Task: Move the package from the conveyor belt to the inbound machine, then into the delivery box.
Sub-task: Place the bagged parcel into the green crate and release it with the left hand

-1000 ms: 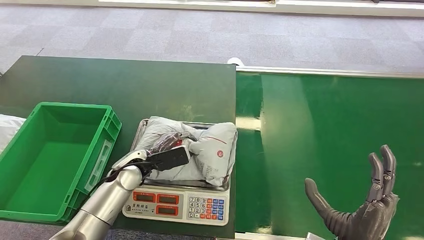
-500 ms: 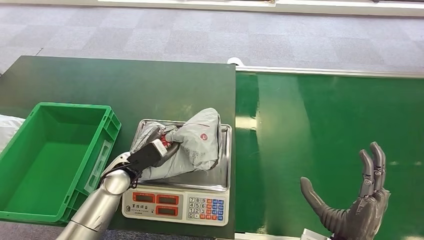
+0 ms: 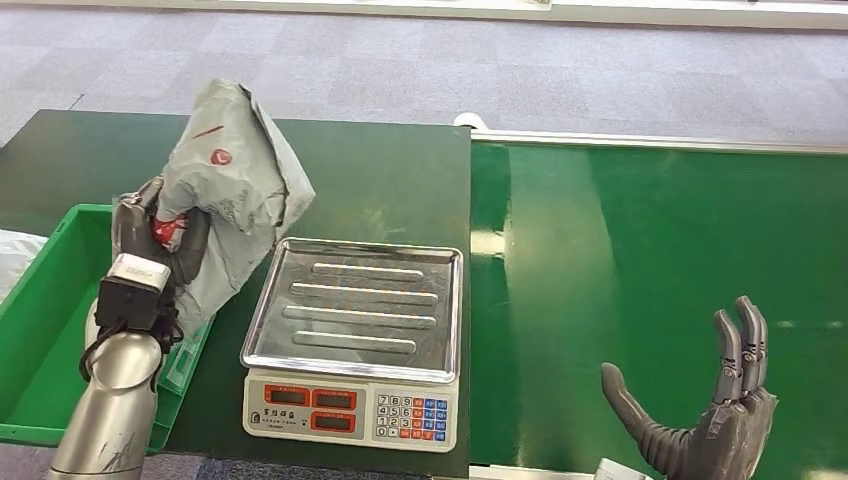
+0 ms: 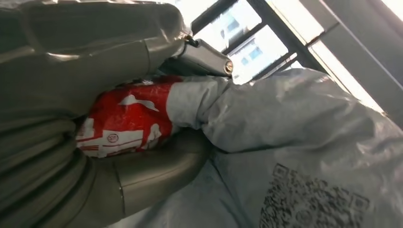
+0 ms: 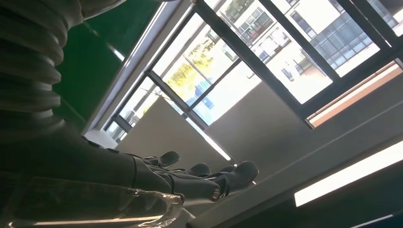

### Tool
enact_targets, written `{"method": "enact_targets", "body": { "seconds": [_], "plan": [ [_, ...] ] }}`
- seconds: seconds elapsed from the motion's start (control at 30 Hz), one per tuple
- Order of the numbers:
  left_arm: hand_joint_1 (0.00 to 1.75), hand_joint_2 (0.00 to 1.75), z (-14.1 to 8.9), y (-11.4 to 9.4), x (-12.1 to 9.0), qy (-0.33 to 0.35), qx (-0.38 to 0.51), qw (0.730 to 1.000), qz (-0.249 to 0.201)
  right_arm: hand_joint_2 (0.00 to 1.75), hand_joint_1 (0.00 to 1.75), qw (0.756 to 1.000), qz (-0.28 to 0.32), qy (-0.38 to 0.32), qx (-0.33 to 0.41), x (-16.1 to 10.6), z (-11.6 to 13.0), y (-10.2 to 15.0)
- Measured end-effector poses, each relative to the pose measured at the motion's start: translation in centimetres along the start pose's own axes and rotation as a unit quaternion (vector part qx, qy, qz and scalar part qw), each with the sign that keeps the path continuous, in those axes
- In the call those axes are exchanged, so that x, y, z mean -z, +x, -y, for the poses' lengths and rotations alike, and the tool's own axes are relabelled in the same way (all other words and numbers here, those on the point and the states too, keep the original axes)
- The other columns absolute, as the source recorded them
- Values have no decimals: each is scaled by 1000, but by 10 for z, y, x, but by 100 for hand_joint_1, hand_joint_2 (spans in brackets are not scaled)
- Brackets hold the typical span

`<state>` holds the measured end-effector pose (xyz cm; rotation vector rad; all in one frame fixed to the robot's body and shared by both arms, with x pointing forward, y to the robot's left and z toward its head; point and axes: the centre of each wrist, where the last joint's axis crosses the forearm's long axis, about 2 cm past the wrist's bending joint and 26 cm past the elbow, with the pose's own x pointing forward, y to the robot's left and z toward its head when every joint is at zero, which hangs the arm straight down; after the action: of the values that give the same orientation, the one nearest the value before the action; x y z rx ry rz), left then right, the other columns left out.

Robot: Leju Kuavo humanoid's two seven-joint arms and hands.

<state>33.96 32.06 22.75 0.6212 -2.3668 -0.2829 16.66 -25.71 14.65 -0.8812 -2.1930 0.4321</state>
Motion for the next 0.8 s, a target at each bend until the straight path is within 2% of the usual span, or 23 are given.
{"method": "enact_targets", "body": {
  "seconds": [0.1, 0.2, 0.37, 0.47, 0.57, 0.73, 0.77, 0.8],
  "plan": [
    [175, 175, -36, -15, 12, 22, 85, 996, -34, 175, 0, 1000, -11, 3, -2, -5, 1, 2],
    [175, 175, -79, -34, 23, 23, 166, 982, -88, 175, 0, 1000, -19, 4, -1, -7, 2, 3],
    [175, 175, -149, -65, 29, 4, 293, 935, -201, 175, 0, 1000, -28, 10, 2, -5, 2, 4],
    [175, 175, -185, -81, 25, -28, 327, 903, -277, 175, 0, 999, -32, 8, 1, -5, 1, 5],
    [175, 175, -210, -93, 17, -67, 333, 879, -334, 175, 0, 999, -37, 5, -3, -5, 2, 4],
    [175, 175, -232, -99, 14, -141, 318, 851, -393, 175, 0, 999, -41, 3, -19, -6, 4, 4],
    [166, 175, -236, -98, 17, -156, 312, 848, -399, 175, 0, 999, -40, 4, -24, -6, 5, 4],
    [133, 175, -239, -97, 20, -169, 303, 847, -402, 175, 0, 999, -39, 4, -28, -6, 5, 4]
  ]
}}
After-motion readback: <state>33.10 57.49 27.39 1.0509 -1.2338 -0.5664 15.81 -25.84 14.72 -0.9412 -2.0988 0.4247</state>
